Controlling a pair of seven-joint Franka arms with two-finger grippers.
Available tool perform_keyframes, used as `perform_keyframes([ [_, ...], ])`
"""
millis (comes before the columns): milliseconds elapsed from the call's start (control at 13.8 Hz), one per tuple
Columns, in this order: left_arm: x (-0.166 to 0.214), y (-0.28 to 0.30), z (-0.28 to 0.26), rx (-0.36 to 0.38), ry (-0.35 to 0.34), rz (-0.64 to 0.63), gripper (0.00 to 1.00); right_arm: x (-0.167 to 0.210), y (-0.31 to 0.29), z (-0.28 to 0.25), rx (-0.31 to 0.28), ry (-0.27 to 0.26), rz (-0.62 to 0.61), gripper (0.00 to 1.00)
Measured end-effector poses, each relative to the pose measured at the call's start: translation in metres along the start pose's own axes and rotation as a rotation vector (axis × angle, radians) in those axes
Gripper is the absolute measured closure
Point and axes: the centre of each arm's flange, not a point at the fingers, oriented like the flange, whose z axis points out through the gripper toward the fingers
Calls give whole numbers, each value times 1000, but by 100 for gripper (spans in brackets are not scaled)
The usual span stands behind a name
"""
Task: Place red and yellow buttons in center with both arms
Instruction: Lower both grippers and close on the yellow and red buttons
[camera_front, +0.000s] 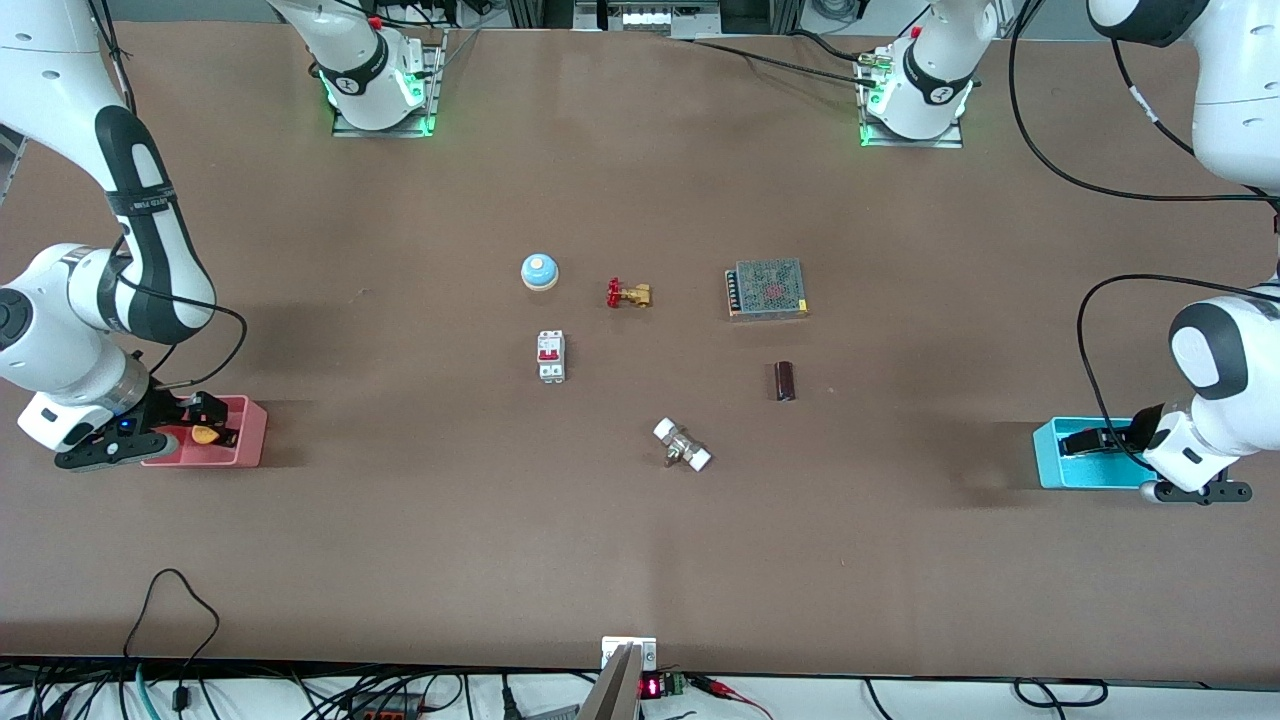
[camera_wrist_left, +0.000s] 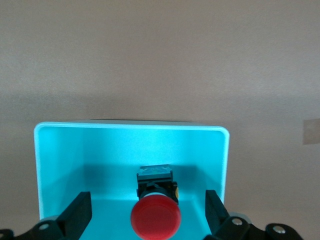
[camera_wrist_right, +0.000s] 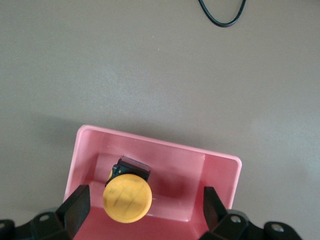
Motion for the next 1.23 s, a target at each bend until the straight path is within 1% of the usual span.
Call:
perform_keyframes([
  [290, -2, -3, 11, -3, -14, 2, 0, -1, -2, 11, 0, 3, -7, 0],
  [362, -2, -3, 13, -3, -16, 7, 0, -1, -2, 12, 0, 3, -9, 2],
  [435, -2, -3, 13, -3, -17, 19, 0, -1, -2, 13, 0, 4, -11, 2],
  [507, -3, -3, 14, -4, -17, 27, 0, -1, -2, 12, 0, 5, -18, 8],
  [580, -3, -4, 14, -4, -17, 35, 0, -1, -2, 12, 0, 5, -24, 21],
  [652, -3, -5, 14, -3, -17, 46, 0, -1, -2, 12, 0, 5, -27, 30],
  [725, -4, -7, 14, -3, -17, 61, 0, 0, -3, 12, 1, 6, -30, 30],
  [797, -4, -9, 14, -3, -17, 71, 0, 0, -4, 12, 2, 7, -32, 35],
  [870, -4, -10, 14, -3, -17, 72, 0, 1, -5, 12, 3, 7, -34, 35],
  [942, -5, -11, 14, -2, -18, 72, 0, 1, -5, 12, 3, 7, -34, 39],
  [1087, -5, -11, 14, -2, -18, 72, 0, 1, -5, 12, 3, 7, -35, 40],
  [1159, -5, -11, 14, -3, -19, 72, 1, 1, -5, 12, 3, 7, -35, 46],
  [1232, -5, -10, 14, -3, -20, 72, 2, 1, -5, 12, 3, 7, -35, 46],
])
